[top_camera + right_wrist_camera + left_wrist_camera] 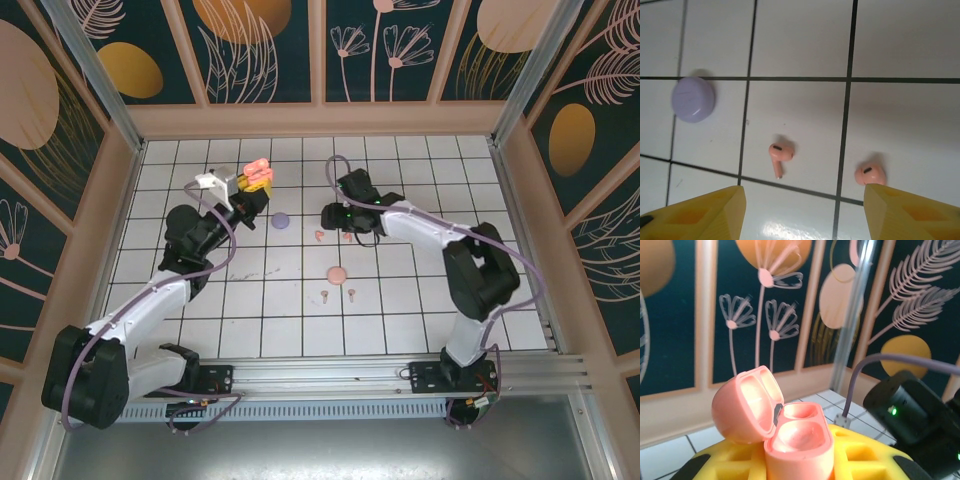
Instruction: Insert the wireless bluetooth earbuds into the charging case
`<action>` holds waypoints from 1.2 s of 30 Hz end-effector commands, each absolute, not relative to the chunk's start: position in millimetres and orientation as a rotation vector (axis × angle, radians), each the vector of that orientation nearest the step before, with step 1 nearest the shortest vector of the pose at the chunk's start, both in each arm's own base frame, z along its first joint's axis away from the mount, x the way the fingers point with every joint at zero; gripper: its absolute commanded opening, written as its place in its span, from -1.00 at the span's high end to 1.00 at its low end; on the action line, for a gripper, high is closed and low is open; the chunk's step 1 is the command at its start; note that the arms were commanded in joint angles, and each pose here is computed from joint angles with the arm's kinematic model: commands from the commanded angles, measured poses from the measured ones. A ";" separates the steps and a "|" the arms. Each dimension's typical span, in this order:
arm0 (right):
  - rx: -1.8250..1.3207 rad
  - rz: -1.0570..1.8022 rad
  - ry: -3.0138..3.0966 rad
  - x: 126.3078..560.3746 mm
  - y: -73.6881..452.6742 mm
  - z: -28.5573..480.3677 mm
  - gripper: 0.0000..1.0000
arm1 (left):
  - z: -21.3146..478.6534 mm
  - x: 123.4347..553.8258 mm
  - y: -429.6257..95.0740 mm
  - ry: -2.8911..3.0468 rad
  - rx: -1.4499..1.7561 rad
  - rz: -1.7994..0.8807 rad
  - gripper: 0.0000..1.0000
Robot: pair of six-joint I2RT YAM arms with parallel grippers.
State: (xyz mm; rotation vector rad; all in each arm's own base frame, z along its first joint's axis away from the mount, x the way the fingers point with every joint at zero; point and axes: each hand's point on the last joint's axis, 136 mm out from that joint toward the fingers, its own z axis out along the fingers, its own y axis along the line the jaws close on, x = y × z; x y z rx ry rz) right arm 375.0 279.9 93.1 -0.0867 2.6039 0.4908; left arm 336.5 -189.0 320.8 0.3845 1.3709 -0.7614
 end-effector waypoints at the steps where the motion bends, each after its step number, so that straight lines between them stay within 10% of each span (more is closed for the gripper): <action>1: 0.029 0.333 2.640 382.0 280.1 80.6 -0.28 | 350.7 331.4 -168.5 1.232 0.279 -0.710 1.00; 36: 0.047 0.082 2.699 391.0 326.1 24.0 0.03 | 347.5 316.9 -137.5 1.182 0.147 -0.632 1.00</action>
